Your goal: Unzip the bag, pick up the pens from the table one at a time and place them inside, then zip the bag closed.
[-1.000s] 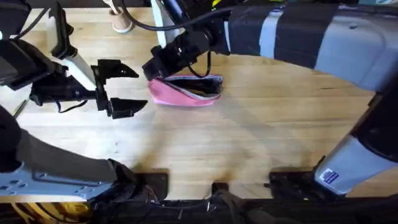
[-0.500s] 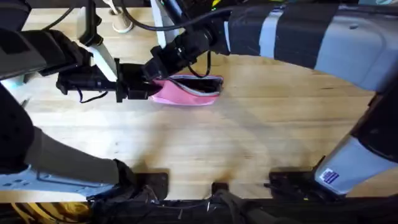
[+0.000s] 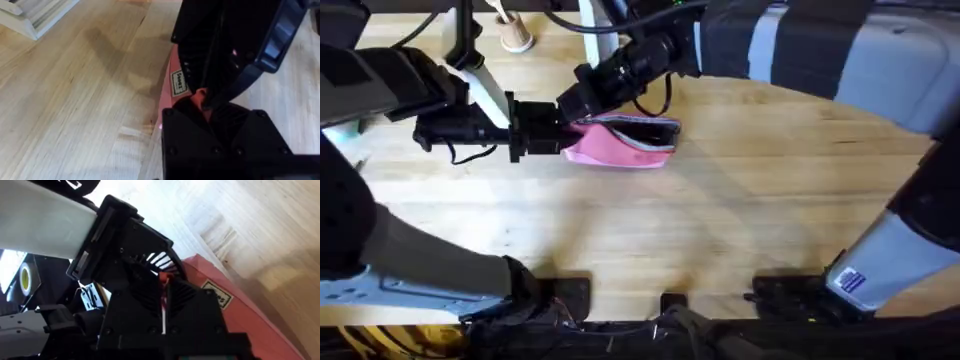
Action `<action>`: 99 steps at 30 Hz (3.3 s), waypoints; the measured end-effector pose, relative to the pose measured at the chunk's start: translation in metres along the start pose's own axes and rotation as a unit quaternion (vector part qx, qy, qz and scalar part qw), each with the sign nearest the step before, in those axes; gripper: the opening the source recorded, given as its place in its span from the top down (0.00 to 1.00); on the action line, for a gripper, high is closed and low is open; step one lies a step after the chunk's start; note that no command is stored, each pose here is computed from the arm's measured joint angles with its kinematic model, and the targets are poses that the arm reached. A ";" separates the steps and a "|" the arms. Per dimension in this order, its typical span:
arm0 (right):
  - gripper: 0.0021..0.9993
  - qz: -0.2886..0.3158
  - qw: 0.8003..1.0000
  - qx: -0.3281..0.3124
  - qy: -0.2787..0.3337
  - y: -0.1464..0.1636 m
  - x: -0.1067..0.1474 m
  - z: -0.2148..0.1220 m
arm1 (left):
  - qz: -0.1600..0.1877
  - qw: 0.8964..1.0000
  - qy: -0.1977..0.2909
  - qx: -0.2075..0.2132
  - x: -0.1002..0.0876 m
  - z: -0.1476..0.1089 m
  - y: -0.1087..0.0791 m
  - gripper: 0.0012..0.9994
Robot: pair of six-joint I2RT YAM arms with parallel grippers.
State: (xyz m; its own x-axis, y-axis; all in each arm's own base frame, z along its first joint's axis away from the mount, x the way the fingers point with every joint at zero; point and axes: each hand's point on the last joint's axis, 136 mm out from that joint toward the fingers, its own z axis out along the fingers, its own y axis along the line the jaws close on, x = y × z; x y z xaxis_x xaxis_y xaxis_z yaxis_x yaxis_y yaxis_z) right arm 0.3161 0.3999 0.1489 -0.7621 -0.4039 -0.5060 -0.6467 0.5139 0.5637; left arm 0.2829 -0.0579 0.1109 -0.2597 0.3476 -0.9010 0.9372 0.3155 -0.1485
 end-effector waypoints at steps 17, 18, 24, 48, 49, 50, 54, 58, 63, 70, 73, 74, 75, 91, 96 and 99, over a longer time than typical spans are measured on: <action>0.97 0.072 0.997 -0.031 0.003 -0.027 -0.003 -0.047 | 0.008 0.998 -0.059 0.013 -0.025 0.009 -0.004 0.96; 0.97 0.073 0.997 -0.030 0.002 -0.028 -0.004 -0.049 | 0.008 0.998 -0.062 0.013 -0.026 0.009 -0.004 0.96; 0.97 0.091 0.996 -0.013 -0.006 -0.043 -0.005 -0.065 | 0.009 0.998 -0.063 0.014 -0.027 0.009 -0.004 0.96; 0.93 0.100 0.968 0.201 -0.114 -0.129 -0.032 -0.175 | -0.012 0.999 0.042 0.007 0.018 -0.001 -0.004 0.96; 0.85 0.094 0.968 0.200 -0.118 -0.123 -0.034 -0.179 | -0.012 0.999 0.042 0.007 0.018 -0.001 -0.004 0.96; 0.73 0.086 0.969 0.197 -0.122 -0.116 -0.036 -0.181 | -0.012 0.999 0.042 0.007 0.018 -0.001 -0.004 0.96; 0.01 0.042 0.983 0.145 -0.102 -0.065 -0.036 -0.155 | -0.007 0.999 0.038 0.003 0.017 0.000 -0.001 0.15; 0.00 0.022 0.988 0.125 -0.088 -0.044 -0.033 -0.140 | -0.007 0.999 0.036 0.003 0.016 0.000 -0.001 0.01; 0.00 0.008 0.991 0.111 -0.079 -0.028 -0.030 -0.129 | -0.006 0.999 0.044 0.003 0.019 -0.001 -0.001 0.01; 0.00 -0.016 0.994 0.090 -0.053 -0.005 -0.022 -0.098 | -0.010 0.997 0.074 -0.022 0.035 -0.015 0.008 0.01; 0.00 -0.023 0.996 0.081 -0.035 -0.002 -0.017 -0.074 | -0.023 0.996 0.077 -0.048 0.042 -0.030 0.016 0.01; 0.00 -0.026 0.996 0.078 -0.030 -0.001 -0.015 -0.064 | -0.027 0.995 0.077 -0.060 0.044 -0.037 0.019 0.01; 0.00 -0.028 0.996 0.076 -0.025 -0.001 -0.013 -0.057 | -0.031 0.994 0.076 -0.069 0.046 -0.042 0.021 0.01; 0.00 0.092 0.994 0.055 0.015 -0.021 0.008 0.017 | -0.034 0.987 0.077 -0.136 0.063 -0.085 0.033 0.01; 0.00 0.103 0.993 0.033 0.038 -0.010 0.020 0.031 | -0.026 0.987 0.078 -0.135 0.063 -0.085 0.033 0.01; 0.03 0.098 0.994 0.026 0.043 0.000 0.024 0.035 | -0.025 0.987 0.078 -0.135 0.063 -0.085 0.033 0.01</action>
State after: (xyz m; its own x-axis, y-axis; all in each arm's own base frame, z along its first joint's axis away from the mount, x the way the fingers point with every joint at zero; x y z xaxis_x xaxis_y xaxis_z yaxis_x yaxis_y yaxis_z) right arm 0.2996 0.4166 0.1138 -0.8748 -0.3546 -0.3301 -0.4843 0.6269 0.6102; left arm 0.2780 0.0493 0.0833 -0.3559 0.4507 -0.8187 0.8317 0.5523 -0.0574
